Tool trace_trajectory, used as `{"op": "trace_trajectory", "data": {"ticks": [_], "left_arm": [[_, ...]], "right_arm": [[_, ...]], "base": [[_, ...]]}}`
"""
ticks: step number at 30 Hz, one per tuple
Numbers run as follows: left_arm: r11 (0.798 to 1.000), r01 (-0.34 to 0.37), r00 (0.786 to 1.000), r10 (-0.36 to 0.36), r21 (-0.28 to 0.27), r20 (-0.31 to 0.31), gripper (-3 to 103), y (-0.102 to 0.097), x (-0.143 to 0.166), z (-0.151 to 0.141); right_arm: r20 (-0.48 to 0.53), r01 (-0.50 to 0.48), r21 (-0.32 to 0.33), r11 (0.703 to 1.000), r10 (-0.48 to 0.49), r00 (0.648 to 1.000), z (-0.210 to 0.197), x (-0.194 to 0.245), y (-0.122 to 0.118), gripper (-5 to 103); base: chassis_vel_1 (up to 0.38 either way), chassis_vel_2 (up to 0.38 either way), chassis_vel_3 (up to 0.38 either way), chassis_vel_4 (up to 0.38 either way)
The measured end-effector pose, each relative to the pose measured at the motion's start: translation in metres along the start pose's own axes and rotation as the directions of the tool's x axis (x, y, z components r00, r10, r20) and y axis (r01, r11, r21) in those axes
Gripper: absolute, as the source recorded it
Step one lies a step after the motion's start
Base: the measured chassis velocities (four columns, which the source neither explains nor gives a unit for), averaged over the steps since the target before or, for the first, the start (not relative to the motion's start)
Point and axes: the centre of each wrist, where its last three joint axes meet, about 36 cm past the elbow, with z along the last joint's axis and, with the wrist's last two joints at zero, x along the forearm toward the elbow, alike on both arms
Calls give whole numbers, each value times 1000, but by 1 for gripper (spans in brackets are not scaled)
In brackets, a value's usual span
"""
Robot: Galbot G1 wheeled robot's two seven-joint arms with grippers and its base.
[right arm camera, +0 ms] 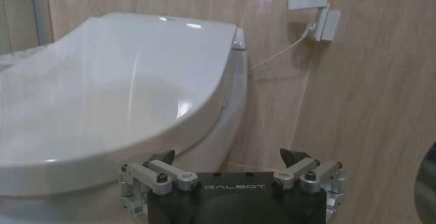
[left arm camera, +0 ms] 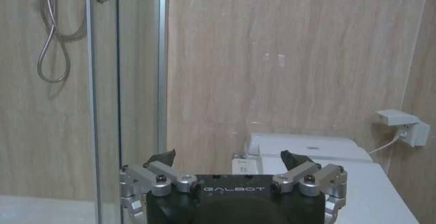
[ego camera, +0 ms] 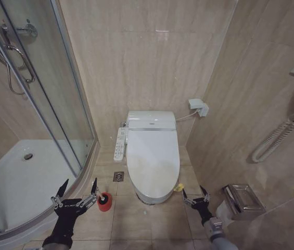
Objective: Open the toilet lid, clean the toilet bowl with a toilet brush, close the toilet lid, and flush.
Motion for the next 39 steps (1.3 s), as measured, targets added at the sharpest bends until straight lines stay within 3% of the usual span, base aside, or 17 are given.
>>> {"op": "trace_trajectory", "data": {"ticks": [23, 39], "left_arm": [[1000, 0, 1000, 0, 0, 0, 100, 0, 0, 0], [1000, 0, 1000, 0, 0, 0, 100, 0, 0, 0]], "right_arm": [[-53, -5, 30, 1000, 6, 999, 31, -54, 5, 100], [-64, -17, 66, 998, 22, 998, 41, -64, -5, 100]], "base": [[0, 0, 0, 0], [0, 0, 0, 0]]}}
